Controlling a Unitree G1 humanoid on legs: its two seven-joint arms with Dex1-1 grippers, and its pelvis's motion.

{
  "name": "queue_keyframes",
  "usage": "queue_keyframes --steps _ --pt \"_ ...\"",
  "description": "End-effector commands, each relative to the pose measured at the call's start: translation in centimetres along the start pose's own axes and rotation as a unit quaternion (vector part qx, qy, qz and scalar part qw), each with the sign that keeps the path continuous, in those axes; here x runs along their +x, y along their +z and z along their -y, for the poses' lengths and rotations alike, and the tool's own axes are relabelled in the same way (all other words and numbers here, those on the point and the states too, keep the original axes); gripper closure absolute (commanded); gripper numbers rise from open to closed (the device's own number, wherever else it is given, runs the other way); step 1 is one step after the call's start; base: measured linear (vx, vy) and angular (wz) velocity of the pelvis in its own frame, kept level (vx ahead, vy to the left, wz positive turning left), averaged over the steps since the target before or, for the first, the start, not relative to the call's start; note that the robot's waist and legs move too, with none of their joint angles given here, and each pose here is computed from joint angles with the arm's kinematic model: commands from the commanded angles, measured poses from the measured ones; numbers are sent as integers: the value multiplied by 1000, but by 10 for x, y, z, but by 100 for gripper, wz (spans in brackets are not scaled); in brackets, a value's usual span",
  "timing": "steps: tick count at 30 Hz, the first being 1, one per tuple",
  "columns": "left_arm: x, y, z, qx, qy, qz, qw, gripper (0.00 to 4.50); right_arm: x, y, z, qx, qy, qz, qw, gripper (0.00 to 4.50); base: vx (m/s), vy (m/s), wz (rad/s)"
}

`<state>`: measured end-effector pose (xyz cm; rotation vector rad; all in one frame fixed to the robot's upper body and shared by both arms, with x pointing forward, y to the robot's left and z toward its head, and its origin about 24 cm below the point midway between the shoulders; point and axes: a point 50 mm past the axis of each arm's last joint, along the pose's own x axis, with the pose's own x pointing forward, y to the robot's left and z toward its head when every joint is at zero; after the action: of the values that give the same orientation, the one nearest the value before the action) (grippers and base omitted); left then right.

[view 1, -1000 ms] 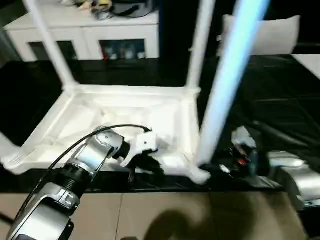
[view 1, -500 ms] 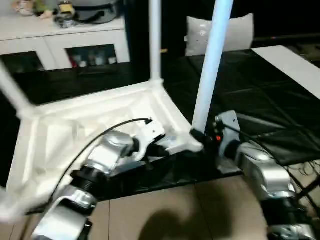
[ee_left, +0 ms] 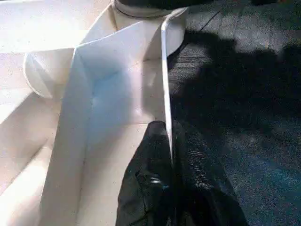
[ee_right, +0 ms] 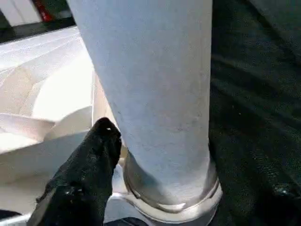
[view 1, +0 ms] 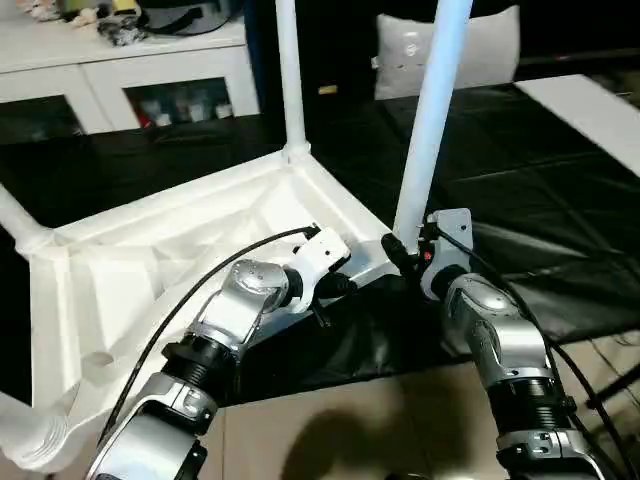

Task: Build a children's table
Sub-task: Rotate leg to tighten

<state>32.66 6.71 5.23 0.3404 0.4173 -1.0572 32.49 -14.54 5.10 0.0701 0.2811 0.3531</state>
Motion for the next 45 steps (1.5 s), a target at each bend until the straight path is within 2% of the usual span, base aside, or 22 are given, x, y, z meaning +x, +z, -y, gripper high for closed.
queue_keyframes --steps 1,4,6,8,9,12,16,18,20,21,22,29,35,40,45 --pt "-2 4 1 21 -9 15 1000 450 -2 -9 -8 0 39 -16 999 87 0 0 0" --pt "-11 -4 -3 58 -45 7 997 450 -25 -4 19 -54 71 -17 996 62 0 0 0" --pt "-13 -5 -4 67 -52 2 996 450 -28 -3 24 -63 78 -19 995 55 0 0 0" --pt "-20 -11 -7 87 -71 -14 994 450 -38 1 35 -87 110 -22 990 46 0 0 0" --pt "-21 -12 -8 92 -76 -17 993 450 -40 2 37 -94 118 -23 988 25 0 0 0" --pt "-26 -13 -6 113 -112 -22 987 450 -47 6 41 -114 165 -23 979 6 0 0 0" --pt "-31 -14 0 134 -169 -23 976 450 -55 11 40 -126 234 -27 964 6 0 0 0" --pt "-32 -16 2 144 -194 -28 970 450 -59 12 39 -128 274 -32 953 31 0 0 0" --pt "-34 -16 4 154 -214 -33 964 450 -63 12 37 -134 312 -45 940 38 0 0 0" --pt "-36 -17 5 164 -234 -38 958 450 -66 11 35 -143 348 -60 925 53 0 0 0" --pt "-37 -16 6 169 -244 -41 954 450 -68 10 33 -146 368 -66 916 53 0 0 0" --pt "-42 -19 11 194 -298 -64 933 450 -73 8 20 -128 447 -91 880 116 0 0 0" --pt "-42 -21 9 194 -297 -67 933 450 -77 5 16 -117 477 -103 865 164 0 0 0" --pt "-41 -22 9 180 -291 -63 938 450 -80 3 13 -106 488 -104 860 211 0 0 0" --pt "-39 -21 10 160 -286 -47 943 450 -82 0 5 -84 494 -97 860 230 0 0 0"
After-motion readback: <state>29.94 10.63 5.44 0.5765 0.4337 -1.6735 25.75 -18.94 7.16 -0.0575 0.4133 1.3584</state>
